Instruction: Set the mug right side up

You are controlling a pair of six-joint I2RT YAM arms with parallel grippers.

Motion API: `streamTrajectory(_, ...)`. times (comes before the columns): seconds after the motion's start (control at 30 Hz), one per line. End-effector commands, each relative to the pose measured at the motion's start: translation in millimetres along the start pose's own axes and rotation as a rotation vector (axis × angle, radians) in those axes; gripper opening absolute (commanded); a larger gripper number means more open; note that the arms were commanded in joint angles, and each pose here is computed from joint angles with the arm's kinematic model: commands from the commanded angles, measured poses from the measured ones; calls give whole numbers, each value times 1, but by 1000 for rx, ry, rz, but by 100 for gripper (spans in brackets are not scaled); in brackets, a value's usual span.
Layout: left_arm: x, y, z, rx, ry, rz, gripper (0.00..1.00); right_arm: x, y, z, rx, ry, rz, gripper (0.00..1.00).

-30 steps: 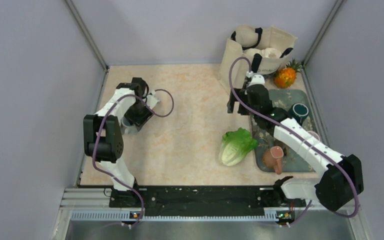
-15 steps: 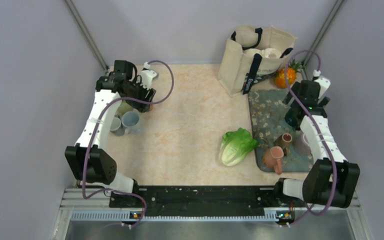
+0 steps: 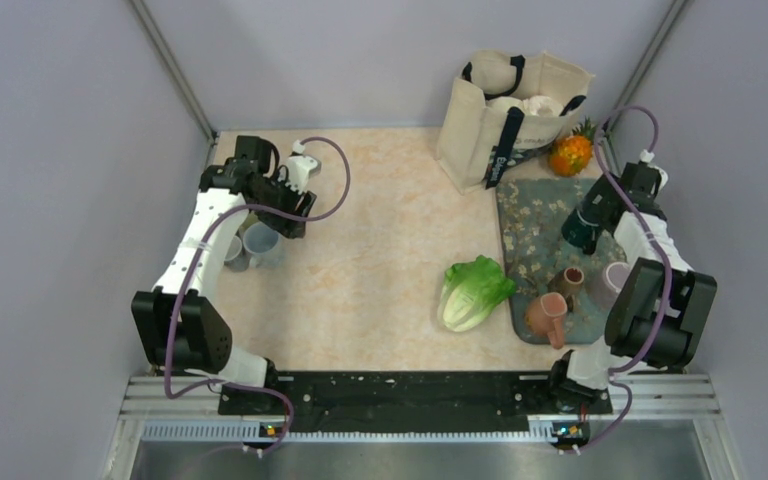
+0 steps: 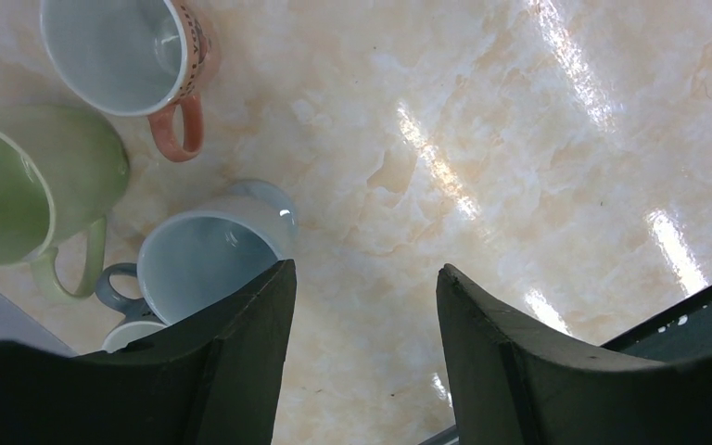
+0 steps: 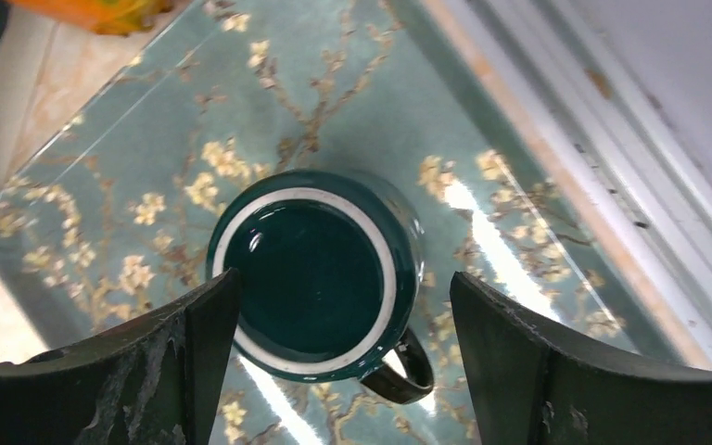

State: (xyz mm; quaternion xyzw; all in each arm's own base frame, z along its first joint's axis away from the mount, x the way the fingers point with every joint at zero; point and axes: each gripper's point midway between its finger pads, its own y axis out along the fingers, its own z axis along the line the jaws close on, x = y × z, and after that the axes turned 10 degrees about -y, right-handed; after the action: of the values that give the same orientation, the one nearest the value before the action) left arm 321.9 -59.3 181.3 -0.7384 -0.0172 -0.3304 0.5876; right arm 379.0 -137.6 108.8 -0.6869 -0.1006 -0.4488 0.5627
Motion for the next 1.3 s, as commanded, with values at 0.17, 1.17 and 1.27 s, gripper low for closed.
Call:
streamTrajectory(0.17, 16, -12, 0, 17, 49, -80, 63, 8, -19, 76, 209, -53, -37, 83)
streamTrajectory(1.17, 25, -23, -14, -54, 75, -127, 63, -47, -1, 69, 138, -414, -15, 58)
streamTrajectory(1.27, 27, -23, -14, -54, 76, -129, 63, -44, 7, 71, 135, -418, -28, 51)
